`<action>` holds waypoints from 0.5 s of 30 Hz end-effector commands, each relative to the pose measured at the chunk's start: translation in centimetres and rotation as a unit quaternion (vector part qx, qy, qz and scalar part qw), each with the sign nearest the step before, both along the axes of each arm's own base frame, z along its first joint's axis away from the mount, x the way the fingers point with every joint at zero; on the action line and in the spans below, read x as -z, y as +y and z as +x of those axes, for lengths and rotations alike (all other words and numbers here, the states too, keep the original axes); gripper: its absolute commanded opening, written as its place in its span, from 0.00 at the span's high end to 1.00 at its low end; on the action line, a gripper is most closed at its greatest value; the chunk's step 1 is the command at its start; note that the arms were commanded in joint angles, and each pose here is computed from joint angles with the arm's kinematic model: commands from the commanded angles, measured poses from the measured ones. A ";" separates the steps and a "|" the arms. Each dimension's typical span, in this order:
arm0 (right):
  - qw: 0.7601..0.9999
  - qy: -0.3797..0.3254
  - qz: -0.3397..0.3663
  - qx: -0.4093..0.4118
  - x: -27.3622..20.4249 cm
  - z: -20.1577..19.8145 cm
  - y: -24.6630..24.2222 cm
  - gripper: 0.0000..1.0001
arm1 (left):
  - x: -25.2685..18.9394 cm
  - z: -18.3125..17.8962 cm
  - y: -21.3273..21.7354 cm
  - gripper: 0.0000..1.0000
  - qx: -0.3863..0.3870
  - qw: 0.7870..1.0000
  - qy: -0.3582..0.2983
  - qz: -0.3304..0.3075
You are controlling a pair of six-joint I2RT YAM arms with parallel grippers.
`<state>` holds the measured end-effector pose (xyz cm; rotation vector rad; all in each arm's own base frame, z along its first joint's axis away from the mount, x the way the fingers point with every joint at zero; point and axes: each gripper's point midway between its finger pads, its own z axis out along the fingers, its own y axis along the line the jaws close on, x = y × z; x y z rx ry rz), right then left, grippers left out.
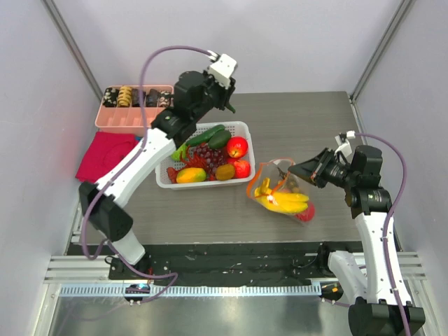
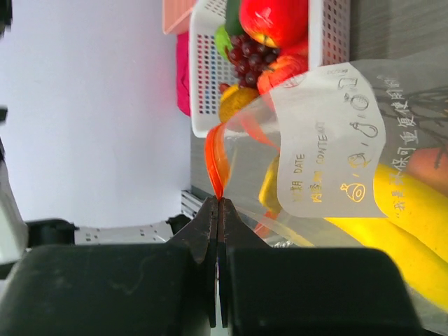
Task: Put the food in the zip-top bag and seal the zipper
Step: Pick up the fake vegetable from the bin.
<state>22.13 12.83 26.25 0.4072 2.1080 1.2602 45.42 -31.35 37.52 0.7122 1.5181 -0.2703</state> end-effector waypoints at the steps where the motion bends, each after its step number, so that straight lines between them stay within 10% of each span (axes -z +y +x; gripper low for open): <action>1: 0.996 -0.071 0.055 0.011 -5.1 1.7 0.4 0.99 | -4.9 -5.2 2.4 1.00 -0.019 0.988 0.046 -0.150; 15: 0.996 -0.028 0.085 0.031 -1.7 2.6 0.3 0.99 | -0.5 -14.7 -3.3 1.00 -0.020 0.962 0.180 -0.203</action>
